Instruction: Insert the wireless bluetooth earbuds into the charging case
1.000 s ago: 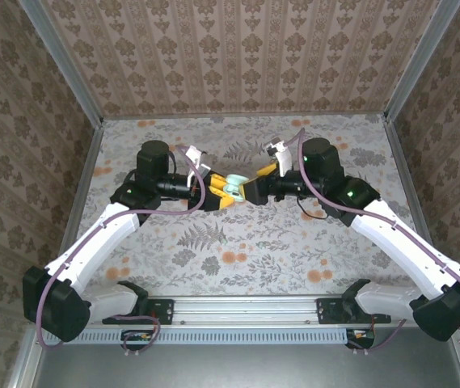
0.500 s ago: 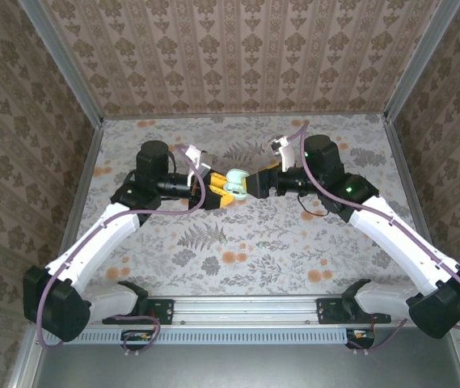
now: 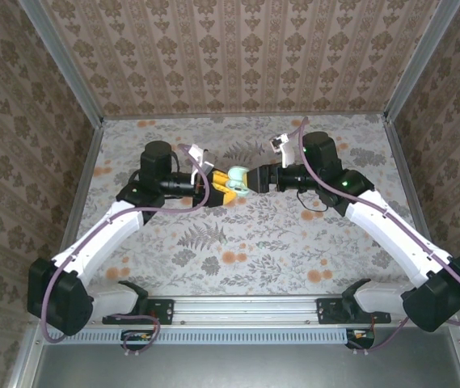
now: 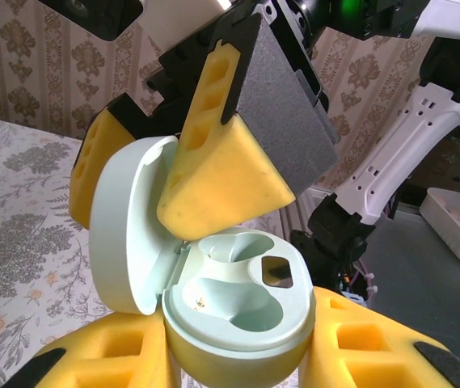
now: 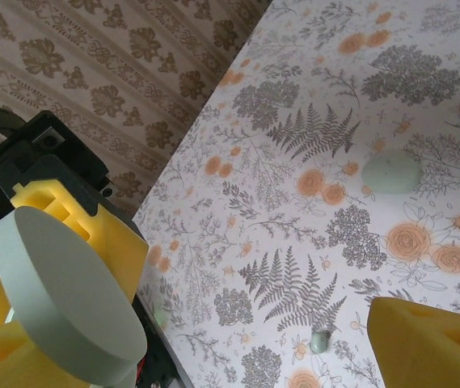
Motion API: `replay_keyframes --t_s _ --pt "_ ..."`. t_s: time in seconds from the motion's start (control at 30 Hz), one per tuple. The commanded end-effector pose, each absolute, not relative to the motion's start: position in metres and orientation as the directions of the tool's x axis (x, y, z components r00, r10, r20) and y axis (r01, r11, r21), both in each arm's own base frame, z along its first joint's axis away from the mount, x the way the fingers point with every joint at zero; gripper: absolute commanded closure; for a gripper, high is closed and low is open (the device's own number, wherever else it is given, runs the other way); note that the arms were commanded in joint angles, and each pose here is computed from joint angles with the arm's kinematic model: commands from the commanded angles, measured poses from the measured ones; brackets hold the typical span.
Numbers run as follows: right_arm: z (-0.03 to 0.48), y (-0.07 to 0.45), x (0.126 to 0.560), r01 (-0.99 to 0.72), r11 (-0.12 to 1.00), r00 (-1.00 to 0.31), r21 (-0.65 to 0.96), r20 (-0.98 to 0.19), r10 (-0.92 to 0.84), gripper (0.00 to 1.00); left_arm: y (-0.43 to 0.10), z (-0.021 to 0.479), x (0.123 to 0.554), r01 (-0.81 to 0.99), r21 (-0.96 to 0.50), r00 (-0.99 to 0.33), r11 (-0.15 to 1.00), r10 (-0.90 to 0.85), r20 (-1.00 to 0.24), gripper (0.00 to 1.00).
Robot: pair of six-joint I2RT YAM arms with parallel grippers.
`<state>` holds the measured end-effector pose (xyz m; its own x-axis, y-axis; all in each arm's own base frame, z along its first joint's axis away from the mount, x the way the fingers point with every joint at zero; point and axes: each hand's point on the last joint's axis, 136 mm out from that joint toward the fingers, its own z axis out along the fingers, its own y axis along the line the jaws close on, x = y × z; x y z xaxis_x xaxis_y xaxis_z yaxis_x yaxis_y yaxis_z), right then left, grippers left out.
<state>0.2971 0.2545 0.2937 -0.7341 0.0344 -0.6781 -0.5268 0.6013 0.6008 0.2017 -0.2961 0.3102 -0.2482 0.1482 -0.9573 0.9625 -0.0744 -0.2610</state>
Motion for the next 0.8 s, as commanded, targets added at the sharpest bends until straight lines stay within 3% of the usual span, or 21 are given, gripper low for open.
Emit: replay_keyframes --t_s 0.0,0.77 --pt "0.3 0.249 0.312 -0.494 0.612 -0.733 0.618 -0.675 0.089 0.14 -0.295 0.312 0.197 0.965 -0.236 -0.22 -0.116 0.134 -0.966 0.88" --pt "0.311 0.264 0.309 -0.514 0.524 -0.761 0.679 -0.643 0.087 0.15 -0.298 0.298 0.223 0.954 -0.293 -0.283 -0.06 0.142 -0.949 0.89"
